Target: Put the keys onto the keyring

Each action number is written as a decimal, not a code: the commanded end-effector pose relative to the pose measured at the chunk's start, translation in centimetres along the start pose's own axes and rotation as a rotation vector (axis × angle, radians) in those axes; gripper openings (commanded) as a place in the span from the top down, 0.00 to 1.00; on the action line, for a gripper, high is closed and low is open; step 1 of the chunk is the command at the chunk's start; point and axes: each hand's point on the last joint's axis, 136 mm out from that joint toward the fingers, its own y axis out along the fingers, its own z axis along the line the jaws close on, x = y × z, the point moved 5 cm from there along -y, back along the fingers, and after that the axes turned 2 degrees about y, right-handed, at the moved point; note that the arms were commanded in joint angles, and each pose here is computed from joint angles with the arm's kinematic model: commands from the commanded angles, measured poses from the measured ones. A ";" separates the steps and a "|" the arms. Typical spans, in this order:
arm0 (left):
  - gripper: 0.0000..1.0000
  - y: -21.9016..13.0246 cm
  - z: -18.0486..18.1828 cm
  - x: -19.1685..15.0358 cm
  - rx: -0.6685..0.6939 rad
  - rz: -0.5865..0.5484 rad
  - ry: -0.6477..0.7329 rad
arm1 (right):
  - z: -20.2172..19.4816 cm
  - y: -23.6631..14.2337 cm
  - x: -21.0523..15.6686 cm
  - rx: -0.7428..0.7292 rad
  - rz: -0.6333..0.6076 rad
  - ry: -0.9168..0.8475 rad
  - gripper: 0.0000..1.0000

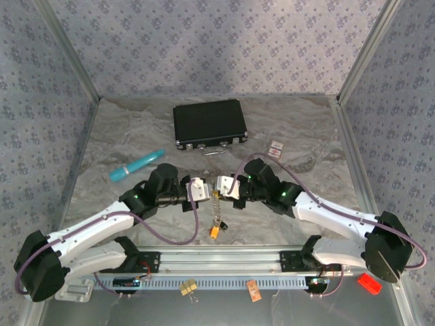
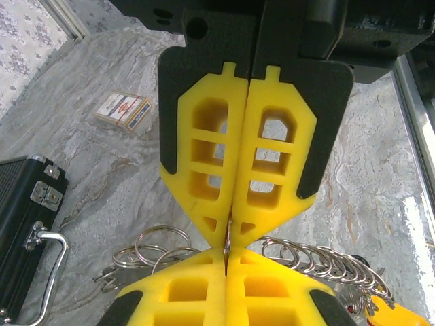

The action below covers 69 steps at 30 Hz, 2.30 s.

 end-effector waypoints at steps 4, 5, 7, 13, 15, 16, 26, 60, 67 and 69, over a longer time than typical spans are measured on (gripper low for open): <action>0.49 -1.3 0.5 1.5 0.080 -0.070 -0.013 | -1.2 -0.8 1.5 -0.063 -0.044 -0.034 1.00; 0.44 -1.8 0.7 1.4 0.114 -0.074 -0.039 | -1.1 -0.9 1.4 -0.068 -0.042 -0.038 1.00; 0.36 -3.0 1.0 1.4 0.181 -0.082 -0.098 | -1.2 -1.0 1.3 -0.076 -0.039 -0.046 1.00; 0.19 -7.0 3.3 -0.3 0.515 -0.088 -0.498 | -1.1 -1.1 1.4 -0.074 -0.040 -0.070 1.00; 0.18 -8.3 4.3 -2.2 0.683 -0.052 -0.724 | -1.1 -1.1 1.5 -0.072 -0.041 -0.078 1.00; 0.18 -9.0 4.6 -3.5 0.774 -0.026 -0.849 | -1.1 -1.1 1.5 -0.072 -0.039 -0.082 1.00; 0.18 -10.4 2.9 -8.5 0.976 0.113 -1.263 | -0.3 -0.4 1.4 -0.180 0.026 -0.339 1.00; 0.39 -8.2 2.2 -13.0 0.920 0.406 -1.720 | 0.1 -0.1 1.0 -0.229 0.064 -0.437 1.00; 0.49 -7.2 2.3 -15.3 0.917 0.451 -1.797 | 0.4 0.0 1.0 -0.218 0.061 -0.433 1.00; 0.53 -7.2 2.8 -15.9 0.923 0.452 -1.792 | 0.5 0.1 1.0 -0.212 0.059 -0.432 1.00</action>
